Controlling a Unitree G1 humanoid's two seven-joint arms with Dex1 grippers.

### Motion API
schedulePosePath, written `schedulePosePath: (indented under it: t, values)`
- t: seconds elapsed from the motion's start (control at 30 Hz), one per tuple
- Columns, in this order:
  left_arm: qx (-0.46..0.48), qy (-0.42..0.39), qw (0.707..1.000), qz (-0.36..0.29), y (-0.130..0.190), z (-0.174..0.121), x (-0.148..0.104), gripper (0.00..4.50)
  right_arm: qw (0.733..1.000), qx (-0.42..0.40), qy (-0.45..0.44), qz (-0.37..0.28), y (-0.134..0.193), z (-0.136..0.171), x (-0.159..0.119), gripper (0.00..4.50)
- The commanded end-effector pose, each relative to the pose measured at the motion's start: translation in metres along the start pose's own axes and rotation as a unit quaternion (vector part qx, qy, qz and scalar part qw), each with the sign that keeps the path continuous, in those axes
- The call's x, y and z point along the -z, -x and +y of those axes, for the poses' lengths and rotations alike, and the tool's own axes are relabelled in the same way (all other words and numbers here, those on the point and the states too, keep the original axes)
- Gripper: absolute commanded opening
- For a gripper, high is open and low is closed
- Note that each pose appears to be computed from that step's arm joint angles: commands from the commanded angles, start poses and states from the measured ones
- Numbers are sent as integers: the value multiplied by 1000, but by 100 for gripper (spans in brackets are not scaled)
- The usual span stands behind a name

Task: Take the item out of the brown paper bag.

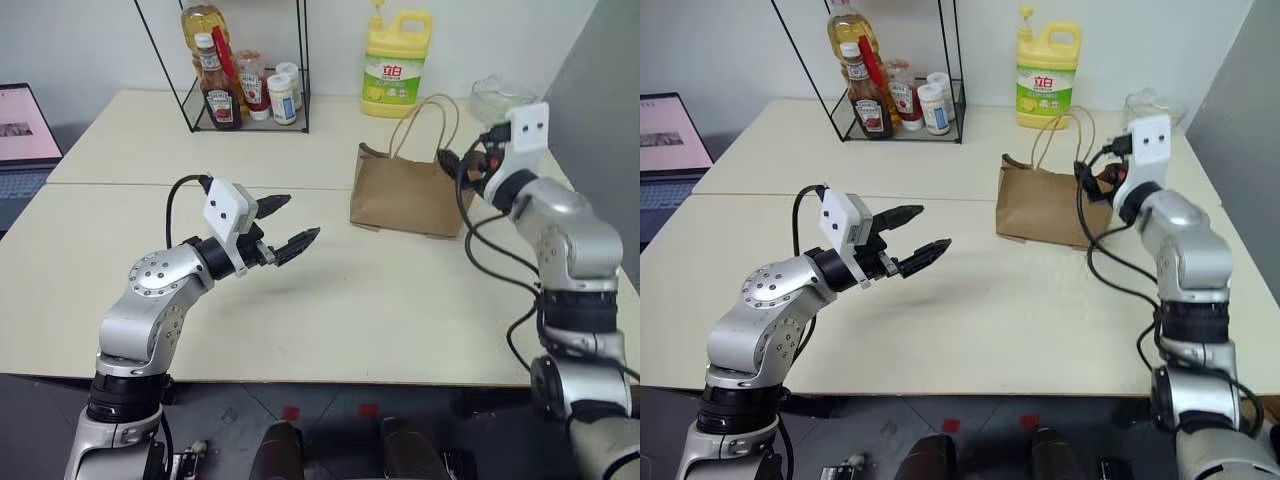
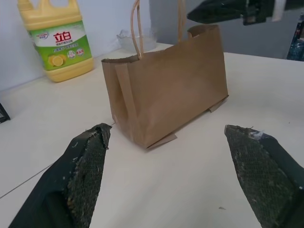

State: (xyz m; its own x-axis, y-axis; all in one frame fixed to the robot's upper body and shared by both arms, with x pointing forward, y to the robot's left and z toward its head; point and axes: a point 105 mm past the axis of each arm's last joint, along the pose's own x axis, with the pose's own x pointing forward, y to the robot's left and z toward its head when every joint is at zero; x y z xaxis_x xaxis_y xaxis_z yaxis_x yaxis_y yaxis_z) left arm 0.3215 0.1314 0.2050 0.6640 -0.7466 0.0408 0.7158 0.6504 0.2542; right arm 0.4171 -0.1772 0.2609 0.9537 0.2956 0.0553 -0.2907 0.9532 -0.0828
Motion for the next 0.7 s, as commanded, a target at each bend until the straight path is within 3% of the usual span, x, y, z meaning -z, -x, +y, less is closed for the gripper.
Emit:
schedulePosePath:
  t: [0.03, 0.5, 0.7]
  values:
    - [4, -24, 1000, -17, -1, 1, -13, 409, 999, -28, 12, -13, -8, 4, -15, 450]
    - [3, -39, 999, -18, -3, 4, -13, 409, 999, -35, 17, -24, -36, 1, -31, 450]
    - [-4, -40, 999, -15, -1, 8, -11, 415, 998, -60, 2, -33, -40, 9, -40, 250]
